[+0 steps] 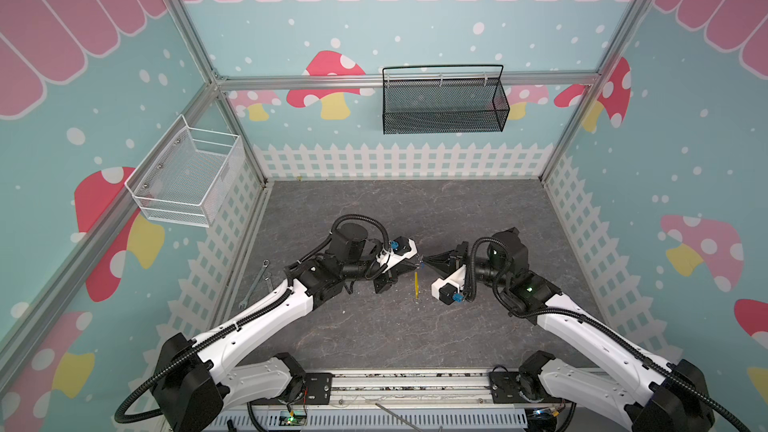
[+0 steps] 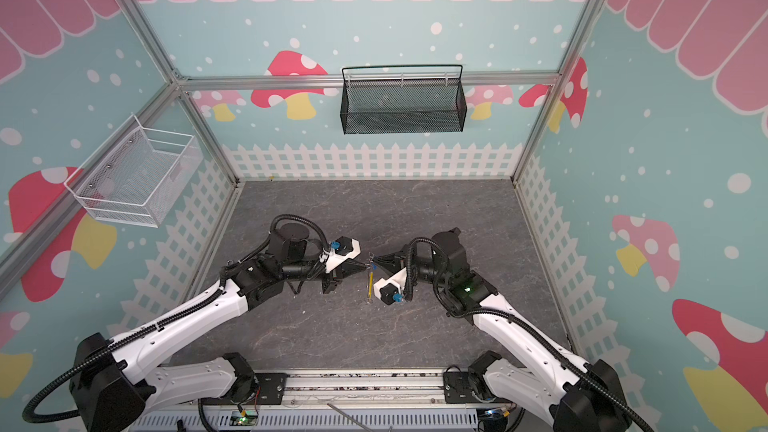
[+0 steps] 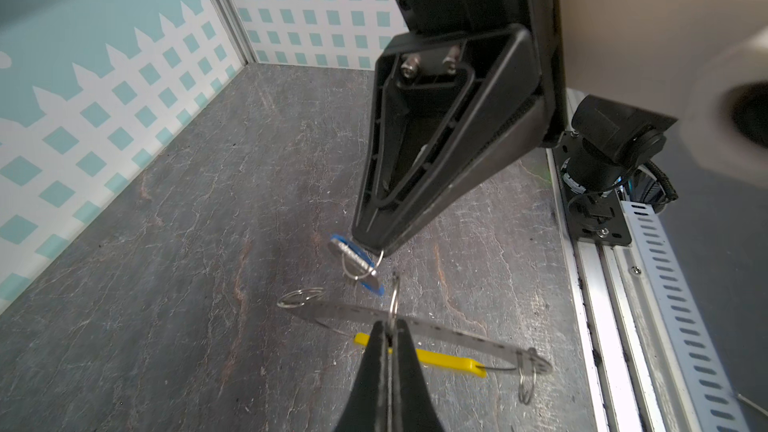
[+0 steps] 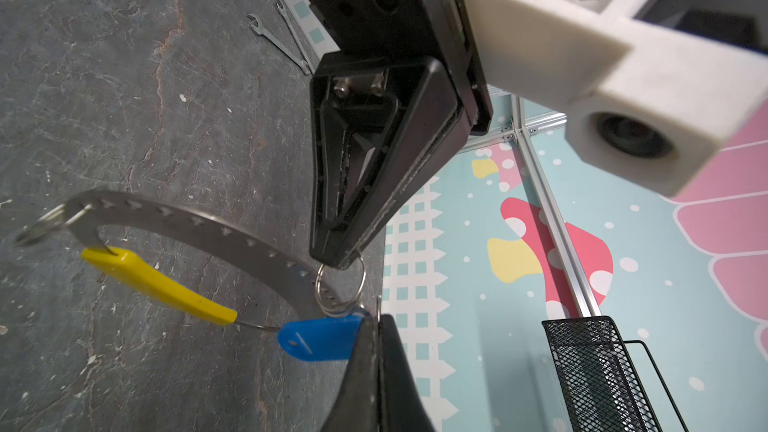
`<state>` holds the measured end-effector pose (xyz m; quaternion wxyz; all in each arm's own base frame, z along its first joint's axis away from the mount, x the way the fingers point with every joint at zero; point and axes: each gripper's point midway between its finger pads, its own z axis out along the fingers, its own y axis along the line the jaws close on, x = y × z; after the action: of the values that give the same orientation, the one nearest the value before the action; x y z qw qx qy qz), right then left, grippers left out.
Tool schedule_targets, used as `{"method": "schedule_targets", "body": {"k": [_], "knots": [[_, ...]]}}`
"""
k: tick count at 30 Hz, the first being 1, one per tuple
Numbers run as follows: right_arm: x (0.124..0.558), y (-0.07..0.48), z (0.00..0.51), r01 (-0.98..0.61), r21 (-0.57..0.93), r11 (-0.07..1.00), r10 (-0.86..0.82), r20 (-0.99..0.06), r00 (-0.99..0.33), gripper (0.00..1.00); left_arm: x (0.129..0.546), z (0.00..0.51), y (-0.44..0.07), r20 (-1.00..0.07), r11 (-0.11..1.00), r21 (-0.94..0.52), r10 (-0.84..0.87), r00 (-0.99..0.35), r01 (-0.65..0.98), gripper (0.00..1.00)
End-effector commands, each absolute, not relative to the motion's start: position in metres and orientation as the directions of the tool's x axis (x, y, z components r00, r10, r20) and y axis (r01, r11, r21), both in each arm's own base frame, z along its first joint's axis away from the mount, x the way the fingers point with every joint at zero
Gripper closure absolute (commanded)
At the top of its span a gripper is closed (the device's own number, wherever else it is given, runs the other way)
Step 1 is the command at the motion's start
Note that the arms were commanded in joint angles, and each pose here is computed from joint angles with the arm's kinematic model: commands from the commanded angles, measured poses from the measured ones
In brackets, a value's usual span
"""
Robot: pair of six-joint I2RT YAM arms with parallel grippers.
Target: Put the keys on the keyring
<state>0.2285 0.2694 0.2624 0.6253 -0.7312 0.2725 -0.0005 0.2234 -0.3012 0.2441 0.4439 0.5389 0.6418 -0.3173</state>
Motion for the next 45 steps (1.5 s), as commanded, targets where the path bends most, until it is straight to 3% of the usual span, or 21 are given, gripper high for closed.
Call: {"method": "schedule_targets", "body": {"k": [1, 8, 17, 25, 45], "knots": [[0.226, 0.267, 0.265, -0.406, -0.912, -0.062, -0.389, -0.353, 0.851, 1.00, 0.220, 0.256, -0.300, -0.918, 0.193, 0.070, 0.397, -0.012, 0.979, 1.00], [0.217, 0.268, 0.268, -0.626, -0.778, 0.046, -0.221, -0.619, 0.753, 1.00, 0.217, 0.260, -0.281, -0.906, 0.227, 0.111, 0.424, 0.004, 0.968, 1.00], [0.205, 0.275, 0.267, -0.804, -0.595, 0.002, -0.051, -0.803, 0.594, 1.00, 0.216, 0.265, -0.266, -0.898, 0.259, 0.147, 0.439, 0.020, 0.955, 1.00], [0.197, 0.277, 0.277, -0.836, -0.546, -0.060, 0.019, -0.838, 0.546, 1.00, 0.210, 0.267, -0.269, -0.903, 0.225, 0.122, 0.429, 0.014, 0.967, 1.00], [0.197, 0.277, 0.284, -0.826, -0.558, -0.074, 0.037, -0.830, 0.557, 1.00, 0.198, 0.269, -0.286, -0.911, 0.139, 0.071, 0.412, 0.008, 0.988, 1.00]]}}
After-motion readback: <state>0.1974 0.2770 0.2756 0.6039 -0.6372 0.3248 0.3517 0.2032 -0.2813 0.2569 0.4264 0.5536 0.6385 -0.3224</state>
